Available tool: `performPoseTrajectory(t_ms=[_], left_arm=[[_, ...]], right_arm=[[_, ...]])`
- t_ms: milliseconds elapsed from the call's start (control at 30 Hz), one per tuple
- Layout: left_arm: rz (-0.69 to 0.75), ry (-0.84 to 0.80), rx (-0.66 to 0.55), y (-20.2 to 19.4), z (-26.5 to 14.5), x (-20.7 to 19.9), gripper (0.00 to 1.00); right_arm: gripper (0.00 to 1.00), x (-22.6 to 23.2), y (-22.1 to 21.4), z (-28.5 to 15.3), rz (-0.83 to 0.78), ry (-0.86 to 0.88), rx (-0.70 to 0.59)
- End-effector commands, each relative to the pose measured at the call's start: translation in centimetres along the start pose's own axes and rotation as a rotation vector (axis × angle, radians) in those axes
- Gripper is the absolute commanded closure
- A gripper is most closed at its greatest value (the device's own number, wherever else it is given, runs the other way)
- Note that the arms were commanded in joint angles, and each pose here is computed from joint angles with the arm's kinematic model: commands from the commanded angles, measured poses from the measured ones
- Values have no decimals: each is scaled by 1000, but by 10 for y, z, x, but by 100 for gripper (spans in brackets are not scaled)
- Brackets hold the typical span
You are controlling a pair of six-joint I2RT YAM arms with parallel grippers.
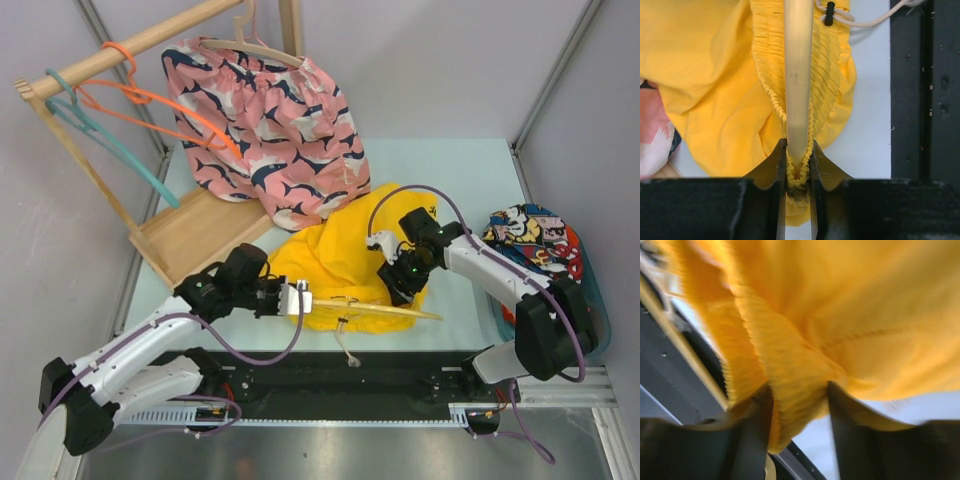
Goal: Place the shorts on the hanger
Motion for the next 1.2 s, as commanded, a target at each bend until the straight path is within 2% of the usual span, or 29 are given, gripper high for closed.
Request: performPoseTrajectory(t_ms=[0,67,100,167,333,600,800,1167], left_arm=[[-37,63,-48,0,-18,13,100],[-25,85,-40,-4,-25,18,100],[-51,95,-26,-12,-29,20,100],[-40,116,-19,-19,-35,23,100],[-97,149,34,-47,-45,29,100],[-99,179,130,-70,-50,45,99],[-99,159,214,-87,-45,54,100],[-198,159,294,-103,-38,63,100]], right_arm=[[64,-40,-23,-6,111,-114,35],[78,-48,-28,-13,133,-130,23],[89,-50,-31,-16,141,-138,26],[100,-58,-37,-25,151,-167,12],[100,-73,-53,-46,181,-229,0],[100,-94,-81,-77,197,-328,-5],[100,-92,-85,-94,172,-376,-22],[100,-88,-76,-112,109,-416,-57]])
Point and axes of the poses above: each gripper's point midway between its finger pads, its own z axis out along the fingers, its own x axis along the line the jaws close on, y = z × x, the point moved 2 cm from there along -z, back along the fingers, and after that the axes turned 3 degrees about -z, right-handed, at the moved point
